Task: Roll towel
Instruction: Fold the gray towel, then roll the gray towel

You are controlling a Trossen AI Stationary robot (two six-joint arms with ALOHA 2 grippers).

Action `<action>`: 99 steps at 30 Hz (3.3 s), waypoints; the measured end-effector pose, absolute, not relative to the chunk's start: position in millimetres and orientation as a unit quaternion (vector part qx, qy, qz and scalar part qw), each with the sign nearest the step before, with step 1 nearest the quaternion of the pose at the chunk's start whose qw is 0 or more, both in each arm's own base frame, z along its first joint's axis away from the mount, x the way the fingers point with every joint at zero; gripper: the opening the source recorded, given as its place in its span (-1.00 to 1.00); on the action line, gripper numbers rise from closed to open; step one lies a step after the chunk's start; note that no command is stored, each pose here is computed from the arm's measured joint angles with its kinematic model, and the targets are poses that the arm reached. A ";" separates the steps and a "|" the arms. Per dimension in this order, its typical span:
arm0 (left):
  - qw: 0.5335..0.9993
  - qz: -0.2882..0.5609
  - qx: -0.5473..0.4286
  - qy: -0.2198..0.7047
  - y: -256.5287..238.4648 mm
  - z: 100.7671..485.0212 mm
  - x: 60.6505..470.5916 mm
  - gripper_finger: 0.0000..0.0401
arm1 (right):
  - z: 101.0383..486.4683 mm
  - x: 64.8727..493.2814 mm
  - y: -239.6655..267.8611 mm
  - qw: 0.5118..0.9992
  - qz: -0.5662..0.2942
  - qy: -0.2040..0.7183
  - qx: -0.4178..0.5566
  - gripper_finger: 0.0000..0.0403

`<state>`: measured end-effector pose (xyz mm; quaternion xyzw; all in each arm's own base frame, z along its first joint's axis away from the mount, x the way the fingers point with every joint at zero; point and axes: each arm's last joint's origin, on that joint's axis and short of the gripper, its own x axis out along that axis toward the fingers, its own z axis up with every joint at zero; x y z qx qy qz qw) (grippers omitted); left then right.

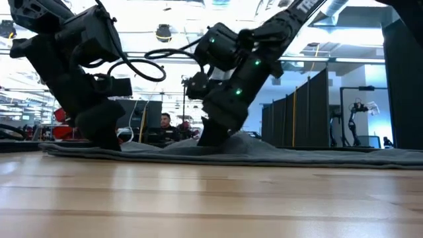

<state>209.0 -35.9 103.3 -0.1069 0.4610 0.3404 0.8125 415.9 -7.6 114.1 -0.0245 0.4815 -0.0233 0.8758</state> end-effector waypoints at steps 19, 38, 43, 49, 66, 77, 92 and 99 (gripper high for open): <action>0.825 0.395 -0.084 0.396 0.8 122.7 230.9 -0.33 | 169.4 345.6 9.0 0.874 -0.090 0.477 -0.007 -1.00; 0.785 0.465 -0.081 0.402 44.9 129.1 236.4 -0.33 | 160.3 302.3 39.2 0.857 -0.138 0.496 0.027 -1.00; 0.827 0.459 -0.086 0.312 58.2 170.0 251.1 -0.33 | 203.2 272.0 44.4 0.861 -0.152 0.485 0.031 -1.00; 0.867 0.308 -0.153 0.359 41.1 156.6 264.3 -0.33 | 200.3 242.6 62.8 0.834 -0.169 0.522 0.067 -1.00; 0.774 0.389 -0.077 0.493 105.9 114.4 244.4 -0.33 | 154.7 233.0 78.8 0.807 -0.217 0.533 0.134 -1.00; 0.888 0.280 -0.074 0.356 93.7 184.7 268.0 -0.33 | 184.8 195.7 94.0 0.779 -0.314 0.492 0.228 -0.99; 0.972 0.097 0.059 0.205 14.8 201.8 321.0 -0.33 | 188.0 166.8 99.1 0.651 -0.415 0.458 0.440 -0.17; 0.953 0.110 0.051 0.279 23.5 188.1 314.1 -0.33 | 161.8 171.8 98.8 0.634 -0.380 0.431 0.518 0.00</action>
